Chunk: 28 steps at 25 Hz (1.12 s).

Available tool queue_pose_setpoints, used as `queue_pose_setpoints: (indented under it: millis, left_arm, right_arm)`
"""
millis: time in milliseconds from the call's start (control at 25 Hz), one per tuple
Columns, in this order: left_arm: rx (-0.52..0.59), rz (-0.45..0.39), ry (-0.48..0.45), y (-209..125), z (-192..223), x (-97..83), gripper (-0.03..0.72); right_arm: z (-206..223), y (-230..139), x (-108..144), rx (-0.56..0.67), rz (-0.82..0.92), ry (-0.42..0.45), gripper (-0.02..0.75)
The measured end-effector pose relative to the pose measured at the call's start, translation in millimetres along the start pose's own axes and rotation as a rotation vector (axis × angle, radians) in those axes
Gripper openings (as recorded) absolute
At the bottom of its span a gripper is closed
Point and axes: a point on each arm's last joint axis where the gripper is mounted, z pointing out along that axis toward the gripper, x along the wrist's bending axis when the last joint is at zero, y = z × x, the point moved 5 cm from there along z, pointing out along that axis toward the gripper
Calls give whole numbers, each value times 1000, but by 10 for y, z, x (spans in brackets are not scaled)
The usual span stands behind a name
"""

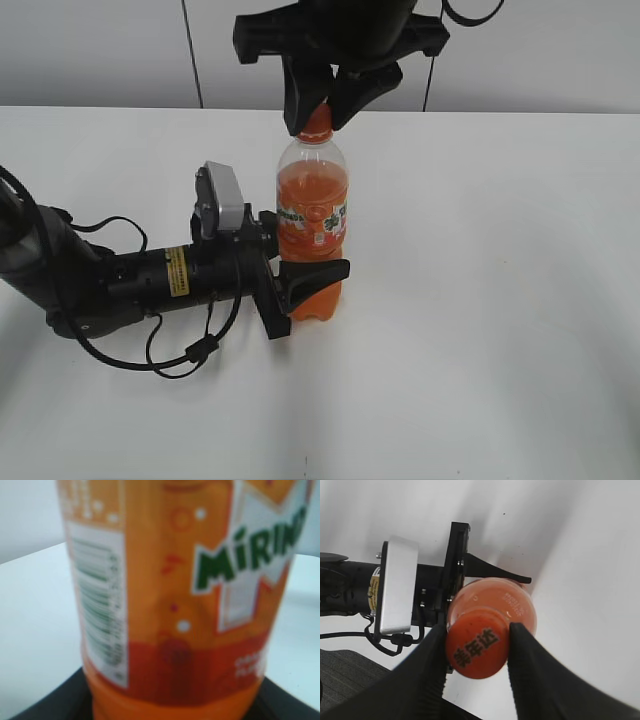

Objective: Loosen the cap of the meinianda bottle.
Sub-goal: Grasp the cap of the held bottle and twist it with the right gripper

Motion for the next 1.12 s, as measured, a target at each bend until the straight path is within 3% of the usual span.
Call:
queue_pose_setpoints:
  millis: [200, 360, 800, 1120]
  left_arm:
    - [0, 0, 0, 0, 0, 0, 388]
    - [0, 0, -1, 0, 0, -1, 388]
    - [1, 2, -4, -1, 0, -5, 387]
    - [1, 3, -5, -2, -2, -5, 387]
  right_arm:
    - [0, 0, 0, 0, -83, 0, 278]
    - [0, 0, 0, 0, -260, 0, 278]
    - [-5, 4, 1, -2, -989, 0, 273]
    - [-12, -1, 8, -2, -1409, 5, 273]
